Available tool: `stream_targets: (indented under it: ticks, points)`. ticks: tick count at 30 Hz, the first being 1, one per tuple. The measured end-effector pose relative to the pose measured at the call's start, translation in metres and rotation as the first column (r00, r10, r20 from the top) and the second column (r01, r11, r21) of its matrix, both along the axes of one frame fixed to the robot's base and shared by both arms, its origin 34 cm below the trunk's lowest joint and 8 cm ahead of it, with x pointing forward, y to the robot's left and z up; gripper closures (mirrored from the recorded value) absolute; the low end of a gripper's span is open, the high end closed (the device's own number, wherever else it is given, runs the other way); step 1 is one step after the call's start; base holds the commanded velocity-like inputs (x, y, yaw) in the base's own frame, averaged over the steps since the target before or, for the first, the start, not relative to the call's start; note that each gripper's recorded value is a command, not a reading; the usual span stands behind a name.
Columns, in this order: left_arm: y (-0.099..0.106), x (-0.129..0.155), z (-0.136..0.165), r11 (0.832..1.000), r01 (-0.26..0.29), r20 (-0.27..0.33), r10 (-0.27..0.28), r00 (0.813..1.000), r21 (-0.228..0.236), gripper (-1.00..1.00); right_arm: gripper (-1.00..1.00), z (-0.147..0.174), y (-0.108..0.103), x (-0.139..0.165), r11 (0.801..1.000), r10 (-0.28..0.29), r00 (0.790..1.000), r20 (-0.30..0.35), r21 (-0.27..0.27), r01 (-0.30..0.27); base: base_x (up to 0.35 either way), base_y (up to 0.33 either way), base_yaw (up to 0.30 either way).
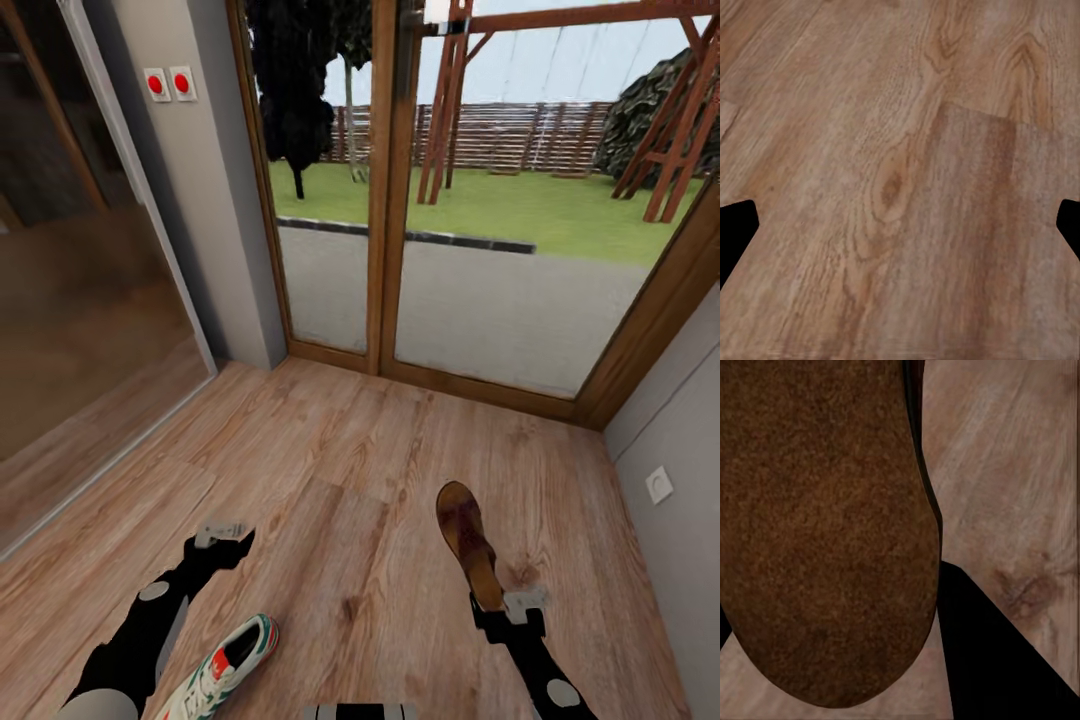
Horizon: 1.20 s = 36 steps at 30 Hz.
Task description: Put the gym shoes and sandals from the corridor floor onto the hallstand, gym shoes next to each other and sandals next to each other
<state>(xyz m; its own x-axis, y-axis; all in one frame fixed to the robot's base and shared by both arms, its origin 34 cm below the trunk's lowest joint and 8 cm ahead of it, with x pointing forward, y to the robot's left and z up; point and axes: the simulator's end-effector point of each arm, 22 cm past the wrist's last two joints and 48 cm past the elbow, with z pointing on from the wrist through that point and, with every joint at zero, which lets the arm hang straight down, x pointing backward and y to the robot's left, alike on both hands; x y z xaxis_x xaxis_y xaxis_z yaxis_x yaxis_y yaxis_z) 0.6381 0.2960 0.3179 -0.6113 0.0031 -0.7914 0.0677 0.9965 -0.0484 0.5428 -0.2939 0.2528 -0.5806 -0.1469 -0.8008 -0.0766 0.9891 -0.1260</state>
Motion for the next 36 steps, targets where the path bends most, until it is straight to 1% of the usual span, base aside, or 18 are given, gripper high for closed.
stream_targets:
  ticks: [1, 3, 4, 6, 8, 10, 12, 15, 18, 25, 30, 36]
  points:
    - [0.005, -0.010, -0.003, 1.000, -0.014, 0.001, 0.014, 1.000, 0.000, -1.00, 1.00, 0.002, -0.001, -0.007, 1.000, 0.002, 1.000, 0.011, 0.000, -0.002, 0.000, 0.000, 0.000]
    - [0.013, -0.021, -0.002, 0.999, -0.033, 0.012, 0.033, 0.999, 0.002, -1.00, 1.00, 0.009, -0.002, -0.012, 1.000, 0.005, 0.999, 0.031, -0.002, -0.005, 0.000, 0.000, 0.000]
    - [0.019, -0.032, -0.003, 0.999, -0.049, 0.025, 0.049, 0.998, 0.005, -1.00, 1.00, 0.009, -0.002, -0.022, 1.000, 0.008, 0.999, 0.035, -0.002, -0.008, 0.000, 0.000, 0.000]
    - [0.022, -0.041, -0.001, 0.998, -0.060, 0.034, 0.060, 0.998, 0.007, -1.00, 1.00, 0.013, -0.006, -0.031, 1.000, -0.003, 0.999, 0.038, -0.001, 0.003, 0.000, 0.000, 0.000]
    - [0.023, -0.054, -0.002, 0.998, -0.067, 0.030, 0.067, 0.997, 0.008, -1.00, 1.00, 0.015, -0.045, -0.050, 0.991, -0.135, 0.990, 0.034, 0.002, 0.135, 0.000, 0.000, 0.000]
    - [0.023, -0.056, 0.002, 0.998, -0.068, 0.029, 0.068, 0.997, 0.008, -1.00, 1.00, 0.018, -0.048, -0.054, 0.989, -0.149, 0.988, 0.028, 0.001, 0.149, 0.000, 0.000, 0.000]
    - [0.022, -0.057, 0.006, 0.998, -0.068, 0.028, 0.068, 0.997, 0.006, -1.00, 1.00, 0.016, -0.049, -0.063, 0.986, -0.164, 0.986, 0.005, 0.007, 0.164, 0.000, 0.000, 0.000]
    - [0.021, -0.055, 0.014, 0.998, -0.069, 0.031, 0.069, 0.997, 0.004, -1.00, 1.00, 0.017, -0.046, -0.070, 0.985, -0.171, 0.985, -0.017, 0.014, 0.172, 0.000, 0.000, 0.000]
    - [0.020, -0.053, 0.023, 0.998, -0.069, 0.035, 0.069, 0.997, 0.002, -1.00, 1.00, 0.022, -0.044, -0.071, 0.985, -0.172, 0.985, -0.023, 0.018, 0.173, 0.000, 0.000, 0.000]
    - [0.020, -0.049, 0.034, 0.998, -0.069, 0.050, 0.069, 0.996, 0.001, -1.00, 1.00, 0.029, -0.045, -0.068, 0.985, -0.173, 0.985, -0.016, 0.020, 0.174, 0.000, 0.000, 0.000]
    - [0.019, -0.045, 0.041, 0.998, -0.067, 0.076, 0.066, 0.995, 0.002, -1.00, 1.00, 0.032, -0.045, -0.066, 0.985, -0.173, 0.985, -0.008, 0.021, 0.174, 0.000, 0.000, 0.000]
    - [0.018, -0.047, 0.041, 0.998, -0.065, 0.078, 0.065, 0.995, 0.000, -1.00, 1.00, 0.036, -0.045, -0.063, 0.985, -0.174, 0.985, 0.003, 0.023, 0.173, -0.003, 0.000, 0.000]
